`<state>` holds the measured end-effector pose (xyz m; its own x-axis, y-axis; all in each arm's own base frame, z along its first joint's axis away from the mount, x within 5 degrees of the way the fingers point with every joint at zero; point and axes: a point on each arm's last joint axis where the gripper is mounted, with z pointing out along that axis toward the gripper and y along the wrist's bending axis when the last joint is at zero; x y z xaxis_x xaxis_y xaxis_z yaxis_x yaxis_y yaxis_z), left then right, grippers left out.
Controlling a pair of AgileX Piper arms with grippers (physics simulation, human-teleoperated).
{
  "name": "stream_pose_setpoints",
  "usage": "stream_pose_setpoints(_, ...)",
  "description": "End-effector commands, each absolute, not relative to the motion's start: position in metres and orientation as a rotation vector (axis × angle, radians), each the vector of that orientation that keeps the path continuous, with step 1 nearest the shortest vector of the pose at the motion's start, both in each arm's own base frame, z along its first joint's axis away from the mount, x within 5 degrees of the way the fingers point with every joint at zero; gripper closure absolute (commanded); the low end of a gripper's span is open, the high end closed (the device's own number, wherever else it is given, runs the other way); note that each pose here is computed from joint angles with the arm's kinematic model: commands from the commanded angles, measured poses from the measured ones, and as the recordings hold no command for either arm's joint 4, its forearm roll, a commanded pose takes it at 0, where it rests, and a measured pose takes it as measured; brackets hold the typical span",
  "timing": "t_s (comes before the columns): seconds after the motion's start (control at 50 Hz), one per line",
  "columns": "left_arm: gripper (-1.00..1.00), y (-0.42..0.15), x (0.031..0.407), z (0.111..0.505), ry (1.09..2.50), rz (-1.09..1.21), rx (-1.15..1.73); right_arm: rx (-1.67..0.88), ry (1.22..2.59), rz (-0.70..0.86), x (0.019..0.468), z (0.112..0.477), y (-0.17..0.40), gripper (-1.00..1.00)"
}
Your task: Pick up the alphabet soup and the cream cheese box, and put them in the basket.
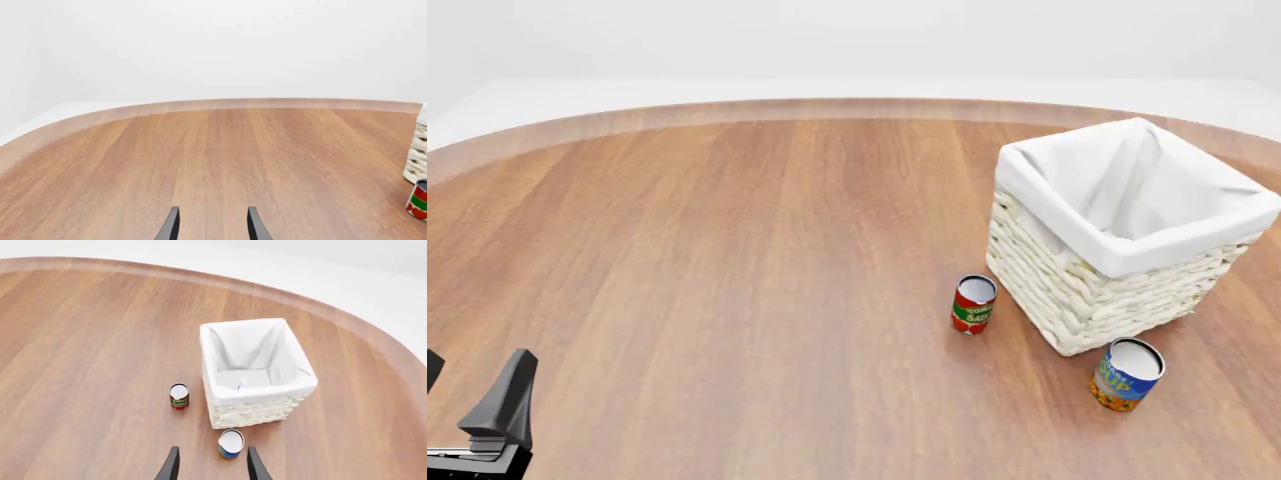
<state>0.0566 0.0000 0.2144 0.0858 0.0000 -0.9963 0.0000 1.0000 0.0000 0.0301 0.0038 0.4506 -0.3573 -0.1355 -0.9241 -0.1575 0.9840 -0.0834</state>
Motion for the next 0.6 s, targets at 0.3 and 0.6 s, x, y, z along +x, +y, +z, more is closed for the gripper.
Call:
stream_pose_setpoints(0.3, -1.0, 0.0, 0.057, 0.214, 1.485, 0.0, 0.0, -0.214, 2.045, 0.031, 0.027, 0.421, 0.004, -1.0)
stream_pose_setpoints(0.6, -1.0, 0.0, 0.057, 0.214, 1.485, 0.0, 0.0, -0.227, 2.123, -0.008, 0.037, 0.398, 0.004, -1.0)
